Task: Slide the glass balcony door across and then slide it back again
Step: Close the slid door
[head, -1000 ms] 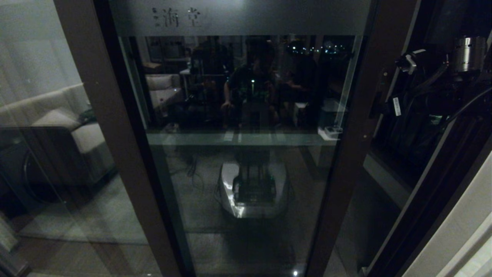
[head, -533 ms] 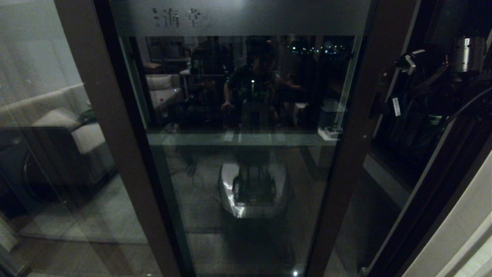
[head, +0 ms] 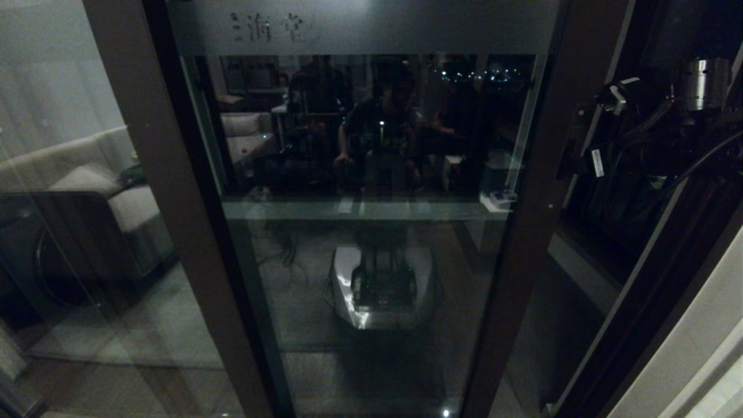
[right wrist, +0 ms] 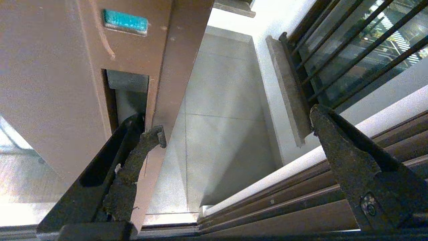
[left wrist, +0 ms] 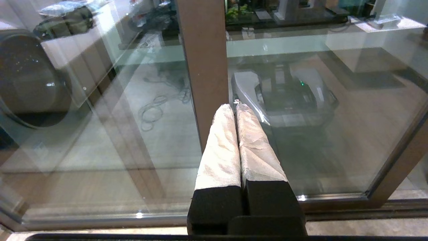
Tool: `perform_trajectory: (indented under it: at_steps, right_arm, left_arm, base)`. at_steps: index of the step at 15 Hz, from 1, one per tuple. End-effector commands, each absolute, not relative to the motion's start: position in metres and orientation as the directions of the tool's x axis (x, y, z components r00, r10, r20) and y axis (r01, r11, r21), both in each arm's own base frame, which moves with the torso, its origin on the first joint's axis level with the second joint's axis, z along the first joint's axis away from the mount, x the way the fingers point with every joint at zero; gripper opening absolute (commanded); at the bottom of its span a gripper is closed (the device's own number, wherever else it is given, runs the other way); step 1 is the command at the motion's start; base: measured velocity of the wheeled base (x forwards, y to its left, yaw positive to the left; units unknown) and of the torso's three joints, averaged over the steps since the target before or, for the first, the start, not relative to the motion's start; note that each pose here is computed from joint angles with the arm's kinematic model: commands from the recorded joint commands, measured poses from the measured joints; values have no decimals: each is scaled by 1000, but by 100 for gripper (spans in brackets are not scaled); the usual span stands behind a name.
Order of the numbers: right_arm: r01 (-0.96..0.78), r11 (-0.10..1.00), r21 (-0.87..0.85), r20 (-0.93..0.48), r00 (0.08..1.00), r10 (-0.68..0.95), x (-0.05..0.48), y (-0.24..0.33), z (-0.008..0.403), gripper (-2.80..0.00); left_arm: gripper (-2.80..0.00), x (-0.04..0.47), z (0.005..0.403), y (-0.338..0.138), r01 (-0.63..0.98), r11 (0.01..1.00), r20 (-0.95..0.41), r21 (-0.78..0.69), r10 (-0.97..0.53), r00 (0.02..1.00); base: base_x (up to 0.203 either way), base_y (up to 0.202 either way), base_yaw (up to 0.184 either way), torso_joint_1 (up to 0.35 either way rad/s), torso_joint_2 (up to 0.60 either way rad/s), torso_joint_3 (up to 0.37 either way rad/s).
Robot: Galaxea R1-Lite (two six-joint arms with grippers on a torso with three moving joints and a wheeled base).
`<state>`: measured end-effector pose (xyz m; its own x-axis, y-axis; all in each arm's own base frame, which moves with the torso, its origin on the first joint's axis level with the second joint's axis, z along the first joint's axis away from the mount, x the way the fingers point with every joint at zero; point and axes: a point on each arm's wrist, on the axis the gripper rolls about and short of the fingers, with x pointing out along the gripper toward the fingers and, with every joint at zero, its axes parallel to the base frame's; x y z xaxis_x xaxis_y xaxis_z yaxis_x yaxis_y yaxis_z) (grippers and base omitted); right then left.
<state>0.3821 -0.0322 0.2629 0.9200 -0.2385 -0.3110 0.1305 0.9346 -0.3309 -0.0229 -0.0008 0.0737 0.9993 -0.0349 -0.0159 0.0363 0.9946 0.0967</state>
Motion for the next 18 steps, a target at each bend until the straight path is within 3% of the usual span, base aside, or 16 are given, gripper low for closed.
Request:
perform_trajectory:
  at_steps: [1, 18]
  right_arm:
    - [137, 932, -334, -312, 918, -247, 383, -35, 262, 0]
    - [169, 927, -335, -312, 908, -279, 383, -48, 261, 0]
  left_arm:
    - [-280, -23, 73, -1, 37, 995, -18, 97, -35, 999]
    - [-280, -23, 73, -1, 37, 995, -17, 97, -35, 999]
  base:
    - [0, 0, 0, 0, 0, 0]
    - [0, 0, 0, 0, 0, 0]
